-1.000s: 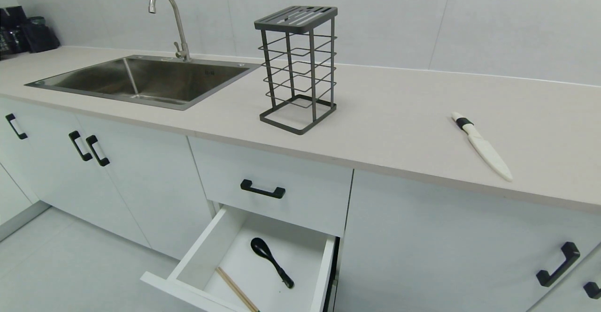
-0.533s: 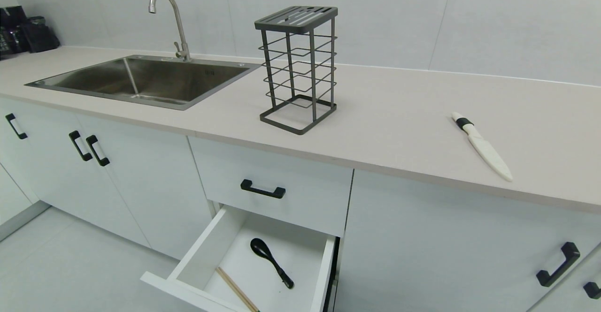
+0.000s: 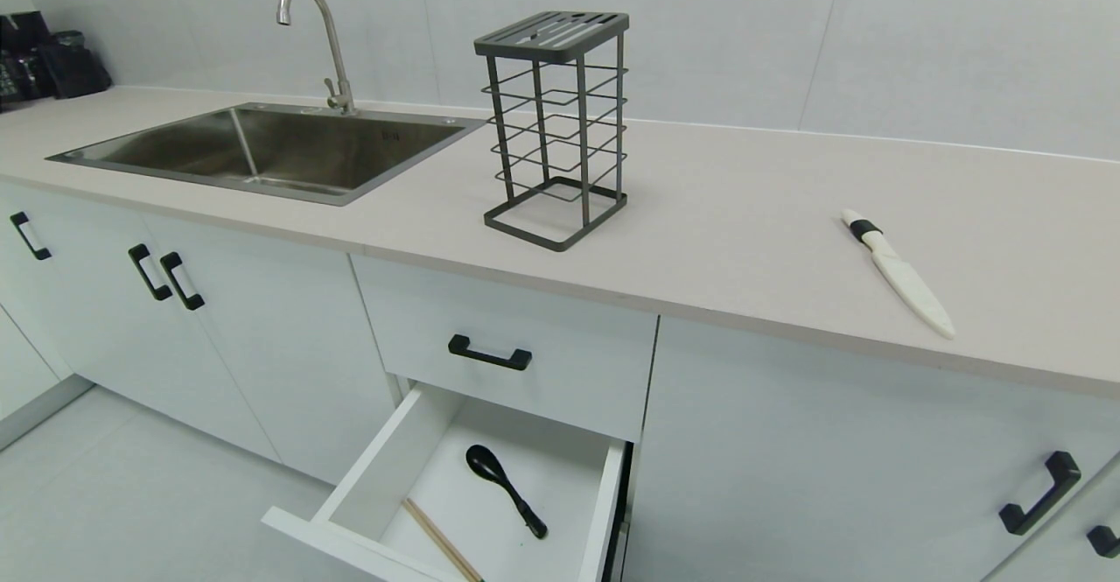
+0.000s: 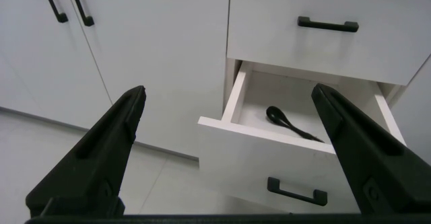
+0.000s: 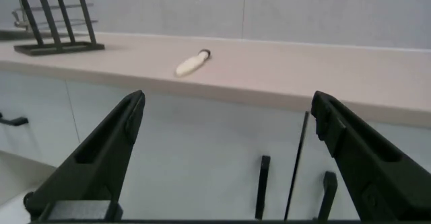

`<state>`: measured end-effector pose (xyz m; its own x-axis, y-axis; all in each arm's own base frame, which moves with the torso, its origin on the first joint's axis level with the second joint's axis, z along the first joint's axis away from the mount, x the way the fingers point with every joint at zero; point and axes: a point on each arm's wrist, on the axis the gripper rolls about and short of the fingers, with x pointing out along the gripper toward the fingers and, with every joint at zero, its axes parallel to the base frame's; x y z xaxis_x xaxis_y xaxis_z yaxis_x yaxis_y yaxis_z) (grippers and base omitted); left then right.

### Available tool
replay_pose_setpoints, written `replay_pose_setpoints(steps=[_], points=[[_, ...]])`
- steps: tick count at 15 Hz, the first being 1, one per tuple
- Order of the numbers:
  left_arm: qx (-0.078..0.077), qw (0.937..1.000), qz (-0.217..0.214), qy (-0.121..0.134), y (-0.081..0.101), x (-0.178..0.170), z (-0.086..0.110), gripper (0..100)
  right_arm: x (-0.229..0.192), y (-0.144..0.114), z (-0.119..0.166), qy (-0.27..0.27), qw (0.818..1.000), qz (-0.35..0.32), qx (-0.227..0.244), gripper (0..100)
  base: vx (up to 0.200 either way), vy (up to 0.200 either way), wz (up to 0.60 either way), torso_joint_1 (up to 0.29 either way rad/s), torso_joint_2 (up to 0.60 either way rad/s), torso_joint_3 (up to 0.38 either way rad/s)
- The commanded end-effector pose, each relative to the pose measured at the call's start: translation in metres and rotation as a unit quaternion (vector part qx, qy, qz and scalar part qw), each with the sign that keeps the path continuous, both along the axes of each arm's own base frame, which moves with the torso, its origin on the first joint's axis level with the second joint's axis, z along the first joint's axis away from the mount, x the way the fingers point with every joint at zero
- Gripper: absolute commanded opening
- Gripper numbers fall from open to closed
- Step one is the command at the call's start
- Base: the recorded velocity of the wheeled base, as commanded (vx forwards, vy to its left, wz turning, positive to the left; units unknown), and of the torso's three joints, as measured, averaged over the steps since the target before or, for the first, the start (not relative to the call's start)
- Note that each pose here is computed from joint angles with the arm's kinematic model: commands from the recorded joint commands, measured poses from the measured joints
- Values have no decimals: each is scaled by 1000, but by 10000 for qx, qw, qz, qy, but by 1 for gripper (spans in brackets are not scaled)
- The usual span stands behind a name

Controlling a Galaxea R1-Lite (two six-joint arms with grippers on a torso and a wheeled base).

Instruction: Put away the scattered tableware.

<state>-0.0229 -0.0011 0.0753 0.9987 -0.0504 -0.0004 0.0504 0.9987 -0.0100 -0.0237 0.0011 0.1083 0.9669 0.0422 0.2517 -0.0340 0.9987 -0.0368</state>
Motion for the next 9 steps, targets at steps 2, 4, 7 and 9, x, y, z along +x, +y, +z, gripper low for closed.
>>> replay_pose_setpoints(steps=[2,4,7,9], points=[[12,10000,-9,5,0,0,0,100,0,2,-14,413,9985,361,-90,100,0,0,0,0,0,0],[27,10000,-16,-4,0,0,0,100,1,1,-31,1222,9914,289,-357,100,0,0,0,0,0,0],[27,10000,-24,-4,0,0,0,100,1,0,-32,1277,9918,102,-16,100,0,0,0,0,0,0],[19,10000,-24,-3,0,0,0,100,1,0,-33,1325,9909,4,252,100,0,0,0,0,0,0]])
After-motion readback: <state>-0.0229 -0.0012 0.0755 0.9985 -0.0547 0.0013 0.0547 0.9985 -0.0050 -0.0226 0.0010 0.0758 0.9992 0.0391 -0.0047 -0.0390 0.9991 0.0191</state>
